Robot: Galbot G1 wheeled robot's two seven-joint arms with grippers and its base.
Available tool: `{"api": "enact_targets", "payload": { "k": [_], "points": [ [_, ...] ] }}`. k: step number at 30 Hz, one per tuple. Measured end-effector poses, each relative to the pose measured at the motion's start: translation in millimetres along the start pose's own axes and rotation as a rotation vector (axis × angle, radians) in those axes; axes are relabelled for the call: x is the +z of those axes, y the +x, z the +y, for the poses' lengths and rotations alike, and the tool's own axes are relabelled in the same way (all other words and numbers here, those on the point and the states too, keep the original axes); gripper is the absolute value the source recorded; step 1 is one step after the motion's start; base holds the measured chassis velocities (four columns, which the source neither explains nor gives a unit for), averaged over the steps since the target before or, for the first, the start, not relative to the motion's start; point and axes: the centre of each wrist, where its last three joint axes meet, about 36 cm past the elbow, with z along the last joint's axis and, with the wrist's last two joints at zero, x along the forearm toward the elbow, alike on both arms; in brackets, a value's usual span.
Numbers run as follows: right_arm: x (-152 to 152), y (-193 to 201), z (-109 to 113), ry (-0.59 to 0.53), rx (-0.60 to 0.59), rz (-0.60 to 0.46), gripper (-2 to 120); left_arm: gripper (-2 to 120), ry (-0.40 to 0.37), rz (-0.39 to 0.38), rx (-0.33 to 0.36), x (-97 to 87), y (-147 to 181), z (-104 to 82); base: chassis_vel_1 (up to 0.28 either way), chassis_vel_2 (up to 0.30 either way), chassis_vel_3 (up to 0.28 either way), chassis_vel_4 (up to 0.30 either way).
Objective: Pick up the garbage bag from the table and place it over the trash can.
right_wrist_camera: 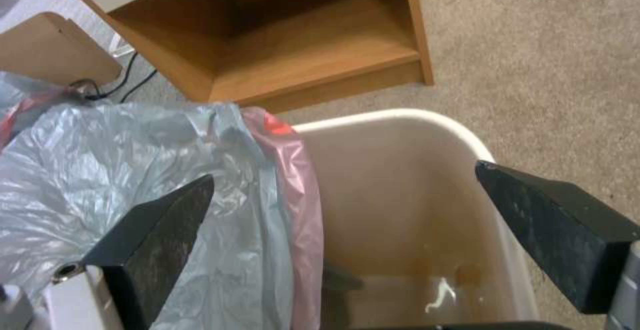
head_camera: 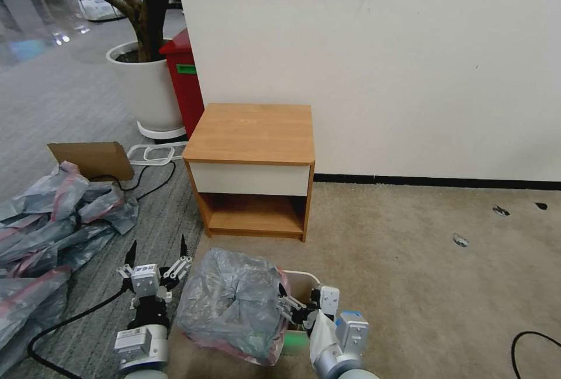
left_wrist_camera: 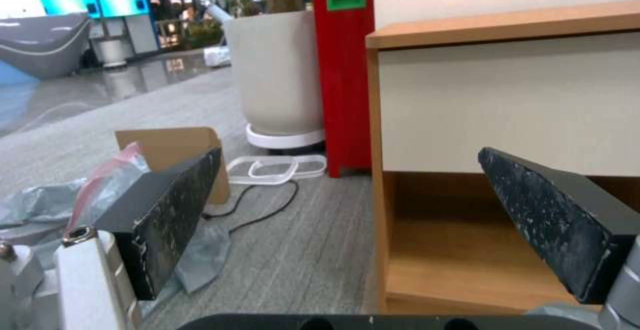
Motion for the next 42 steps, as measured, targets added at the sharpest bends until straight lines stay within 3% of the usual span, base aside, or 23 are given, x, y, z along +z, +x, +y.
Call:
{"api": "enact_targets", "payload": {
  "k": [5, 6, 9, 10, 13, 14, 17, 20, 23, 25, 26, 29, 31, 32, 42],
  "points": [
    [-10, -5, -4, 0.002, 0.007, -0.039, 100, 97, 0.054, 0.061, 0.082, -10.7, 6, 0.4, 0.0, 0.0, 0.0, 0.0],
    [-14, -8, -6, 0.007, 0.01, -0.06, 100, 97, 0.079, 0.089, 0.126, -16.0, 10, 0.7, 0.0, 0.0, 0.0, 0.0],
    [-25, -23, -18, 0.082, 0.032, -0.212, 100, 97, 0.178, 0.216, 0.298, -40.5, 19, 3.1, 0.0, 0.0, 0.0, 0.0],
    [-25, -23, -18, 0.082, 0.032, -0.212, 100, 97, 0.178, 0.216, 0.298, -40.5, 19, 3.1, 0.0, 0.0, 0.0, 0.0],
    [-37, -41, -34, 0.159, 0.056, -0.361, 100, 100, 0.252, 0.354, 0.4, -60.4, 20, 5.0, 0.0, 0.0, 0.0, 0.0],
    [-40, -44, -37, 0.163, 0.061, -0.38, 100, 100, 0.263, 0.369, 0.412, -61.0, 20, 6.0, 0.0, 0.0, 0.0, 0.0],
    [-52, -51, -46, 0.158, 0.079, -0.429, 100, 100, 0.28, 0.39, 0.421, -58.4, 18, 7.8, 0.0, 0.0, 0.0, 0.0],
    [-65, -55, -52, 0.137, 0.093, -0.459, 100, 99, 0.246, 0.41, 0.389, -51.8, 18, 7.1, 0.0, 0.0, 0.0, 0.0],
    [-84, -56, -58, 0.105, 0.108, -0.507, 100, 100, 0.127, 0.43, 0.279, -51.2, 20, -5.9, 0.0, 0.0, 0.0, 0.0],
    [-87, -56, -59, 0.098, 0.111, -0.515, 100, 100, 0.106, 0.442, 0.266, -51.9, 19, -7.8, 0.0, 0.0, 0.0, 0.0],
    [-89, -56, -60, 0.094, 0.113, -0.519, 100, 100, 0.094, 0.453, 0.263, -53.1, 19, -8.8, 0.0, 0.0, 0.0, 0.0],
    [-95, -54, -65, 0.063, 0.125, -0.541, 100, 100, 0.056, 0.6, 0.291, -66.6, 11, -12.0, 0.0, 0.0, 0.0, 0.0],
    [-95, -53, -66, 0.059, 0.128, -0.544, 100, 100, 0.051, 0.628, 0.295, -69.2, 8, -12.1, 0.0, 0.0, 0.0, 0.0],
    [-95, -53, -68, 0.051, 0.136, -0.549, 100, 100, 0.044, 0.688, 0.304, -74.5, 2, -12.1, 0.0, 0.0, 0.0, 0.0],
    [-96, -50, -79, 0.031, 0.172, -0.567, 100, 100, 0.034, 0.717, 0.293, -66.4, -12, -12.8, 0.0, 0.0, 0.0, 0.0]
  ]
}}
